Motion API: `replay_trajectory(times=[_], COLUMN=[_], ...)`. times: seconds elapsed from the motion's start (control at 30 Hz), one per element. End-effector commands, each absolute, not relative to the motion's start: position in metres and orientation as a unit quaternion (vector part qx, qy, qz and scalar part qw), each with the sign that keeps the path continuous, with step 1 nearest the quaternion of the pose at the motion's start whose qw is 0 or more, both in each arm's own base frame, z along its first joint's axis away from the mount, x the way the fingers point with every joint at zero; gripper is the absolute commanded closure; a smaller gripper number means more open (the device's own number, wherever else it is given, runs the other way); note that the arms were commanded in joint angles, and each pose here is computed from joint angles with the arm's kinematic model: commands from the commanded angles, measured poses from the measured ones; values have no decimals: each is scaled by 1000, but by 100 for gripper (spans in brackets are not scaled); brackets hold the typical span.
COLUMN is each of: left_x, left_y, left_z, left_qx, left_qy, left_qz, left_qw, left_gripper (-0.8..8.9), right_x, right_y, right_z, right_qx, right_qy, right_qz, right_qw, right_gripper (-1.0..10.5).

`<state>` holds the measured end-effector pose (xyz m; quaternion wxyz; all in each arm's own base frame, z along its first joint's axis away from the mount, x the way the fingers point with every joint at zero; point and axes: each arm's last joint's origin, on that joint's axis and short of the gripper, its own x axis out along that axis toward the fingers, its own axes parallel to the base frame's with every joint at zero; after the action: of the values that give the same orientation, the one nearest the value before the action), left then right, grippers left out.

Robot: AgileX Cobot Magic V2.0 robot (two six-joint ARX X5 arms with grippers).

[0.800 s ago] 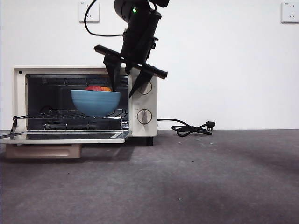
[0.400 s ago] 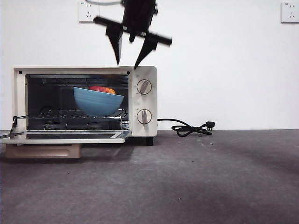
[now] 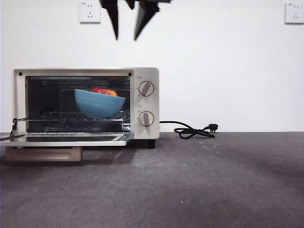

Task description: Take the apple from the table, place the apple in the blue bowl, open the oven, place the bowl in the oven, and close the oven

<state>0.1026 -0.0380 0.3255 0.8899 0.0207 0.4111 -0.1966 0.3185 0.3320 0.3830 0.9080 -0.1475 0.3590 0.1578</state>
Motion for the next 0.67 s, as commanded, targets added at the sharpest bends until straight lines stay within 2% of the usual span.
replay_trajectory(times=[0.03, 0.17, 0.3, 0.53, 0.67], left_x=[113, 129, 138, 149, 155], left_y=[-41, -41, -36, -12, 2], left_z=[323, 317, 316, 304, 281], left_qx=[29, 27, 19, -13, -60], left_qy=[418, 438, 438, 439, 452], left_qz=[-196, -178, -153, -83, -76], left_qw=[886, 881, 885, 894, 887], left_gripper=[820, 820, 820, 822, 822], right_x=[309, 301, 287, 249, 224], right_y=[330, 323, 307, 262, 233], right_z=[391, 406, 434, 485, 498], right_qx=[-182, -207, -205, -200, -231], right_qy=[355, 335, 306, 264, 265], right_qz=[183, 199, 208, 203, 193], right_qw=[899, 898, 906, 922, 916], right_gripper=[860, 860, 860, 887, 887])
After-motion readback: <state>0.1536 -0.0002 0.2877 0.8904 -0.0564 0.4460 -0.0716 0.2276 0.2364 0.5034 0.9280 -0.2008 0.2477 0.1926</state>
